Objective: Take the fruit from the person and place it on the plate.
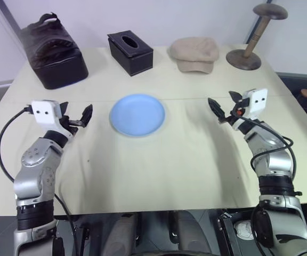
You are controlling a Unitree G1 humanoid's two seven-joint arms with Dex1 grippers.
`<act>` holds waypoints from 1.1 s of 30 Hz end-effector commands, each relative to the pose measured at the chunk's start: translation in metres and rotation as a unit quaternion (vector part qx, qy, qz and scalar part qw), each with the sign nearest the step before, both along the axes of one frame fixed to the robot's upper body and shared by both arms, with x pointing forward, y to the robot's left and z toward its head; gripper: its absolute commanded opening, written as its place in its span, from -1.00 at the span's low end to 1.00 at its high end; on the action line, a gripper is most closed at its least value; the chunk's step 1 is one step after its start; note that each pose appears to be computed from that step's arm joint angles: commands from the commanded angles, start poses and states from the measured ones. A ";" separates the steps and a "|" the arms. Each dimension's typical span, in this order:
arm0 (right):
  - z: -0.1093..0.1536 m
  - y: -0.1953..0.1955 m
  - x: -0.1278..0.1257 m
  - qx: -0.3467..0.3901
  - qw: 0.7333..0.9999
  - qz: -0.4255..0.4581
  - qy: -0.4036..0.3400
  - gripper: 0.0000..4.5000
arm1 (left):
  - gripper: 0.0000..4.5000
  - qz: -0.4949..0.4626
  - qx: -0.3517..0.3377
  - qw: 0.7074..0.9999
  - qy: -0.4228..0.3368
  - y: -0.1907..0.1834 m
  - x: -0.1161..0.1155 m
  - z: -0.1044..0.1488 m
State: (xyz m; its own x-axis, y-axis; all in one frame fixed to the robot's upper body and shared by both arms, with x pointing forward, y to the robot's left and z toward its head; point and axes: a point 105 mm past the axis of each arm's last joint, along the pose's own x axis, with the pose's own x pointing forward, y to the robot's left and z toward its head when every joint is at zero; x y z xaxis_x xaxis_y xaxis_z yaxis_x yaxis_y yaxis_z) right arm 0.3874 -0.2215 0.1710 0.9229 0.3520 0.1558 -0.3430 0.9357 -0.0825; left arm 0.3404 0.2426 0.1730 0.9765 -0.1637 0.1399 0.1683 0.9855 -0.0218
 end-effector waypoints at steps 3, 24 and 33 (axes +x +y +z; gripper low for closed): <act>0.018 0.002 0.000 0.004 0.999 0.001 -0.034 1.00 | 0.98 -0.001 0.006 0.999 -0.038 0.002 -0.004 0.019; 0.016 0.001 -0.001 0.003 1.000 0.000 -0.030 1.00 | 0.98 0.003 0.006 0.999 -0.040 0.003 -0.005 0.020; 0.016 0.001 -0.001 0.003 1.000 0.000 -0.030 1.00 | 0.98 0.002 0.005 0.999 -0.042 0.002 -0.005 0.021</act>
State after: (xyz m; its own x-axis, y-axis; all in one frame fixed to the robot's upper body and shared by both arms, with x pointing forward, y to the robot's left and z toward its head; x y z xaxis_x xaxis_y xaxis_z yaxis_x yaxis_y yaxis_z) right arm 0.3876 -0.2206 0.1704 0.9231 0.3515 0.1562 -0.3431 0.9360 -0.0790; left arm 0.3400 0.2430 0.1754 0.9745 -0.1637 0.1533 0.1685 0.9855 -0.0188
